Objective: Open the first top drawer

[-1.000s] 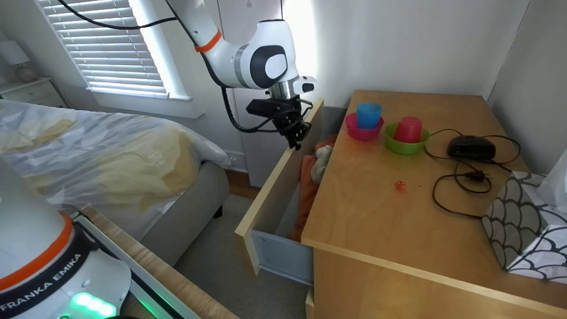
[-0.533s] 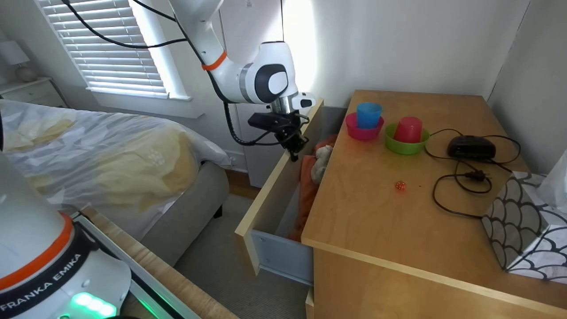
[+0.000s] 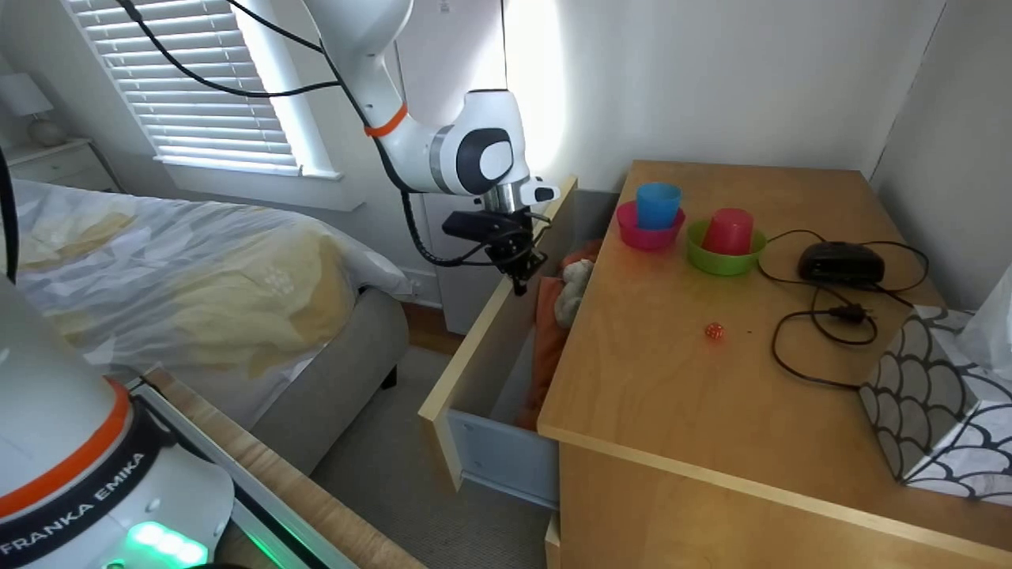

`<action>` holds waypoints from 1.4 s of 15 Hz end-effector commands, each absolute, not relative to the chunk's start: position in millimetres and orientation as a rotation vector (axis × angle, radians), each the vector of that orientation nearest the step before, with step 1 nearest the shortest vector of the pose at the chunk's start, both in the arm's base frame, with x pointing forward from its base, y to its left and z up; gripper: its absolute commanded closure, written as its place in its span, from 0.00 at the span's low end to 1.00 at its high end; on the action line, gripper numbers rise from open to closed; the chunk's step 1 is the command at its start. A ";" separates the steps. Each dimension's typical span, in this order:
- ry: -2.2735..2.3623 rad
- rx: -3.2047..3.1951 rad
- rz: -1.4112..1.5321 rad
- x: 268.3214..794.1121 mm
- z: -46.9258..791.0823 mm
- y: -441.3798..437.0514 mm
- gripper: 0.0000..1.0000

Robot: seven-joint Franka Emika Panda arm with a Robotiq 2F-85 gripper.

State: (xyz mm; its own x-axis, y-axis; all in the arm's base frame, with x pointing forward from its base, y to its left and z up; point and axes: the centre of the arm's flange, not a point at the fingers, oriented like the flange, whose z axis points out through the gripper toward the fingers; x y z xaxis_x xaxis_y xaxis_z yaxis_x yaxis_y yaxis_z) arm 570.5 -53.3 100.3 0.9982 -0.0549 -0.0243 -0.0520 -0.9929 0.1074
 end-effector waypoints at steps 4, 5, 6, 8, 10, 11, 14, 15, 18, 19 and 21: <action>0.344 3.122 -0.151 545.4 103.2 -15.3 1.00; 0.415 3.129 -0.161 542.5 103.7 -8.5 1.00; 0.474 3.131 -0.162 540.1 104.1 -0.9 1.00; 0.553 3.145 -0.174 536.7 105.6 13.3 1.00; 0.610 3.157 -0.196 534.2 105.5 26.7 1.00; 0.638 3.161 -0.206 532.3 105.0 32.9 1.00; 0.691 3.171 -0.257 528.5 101.8 46.2 1.00; 0.701 3.170 -0.274 527.1 101.0 48.9 1.00; 0.764 3.180 -0.387 522.5 97.8 58.0 1.00; 0.794 3.178 -0.419 520.9 96.6 60.0 1.00; 0.804 3.164 -0.453 519.6 94.6 61.1 1.00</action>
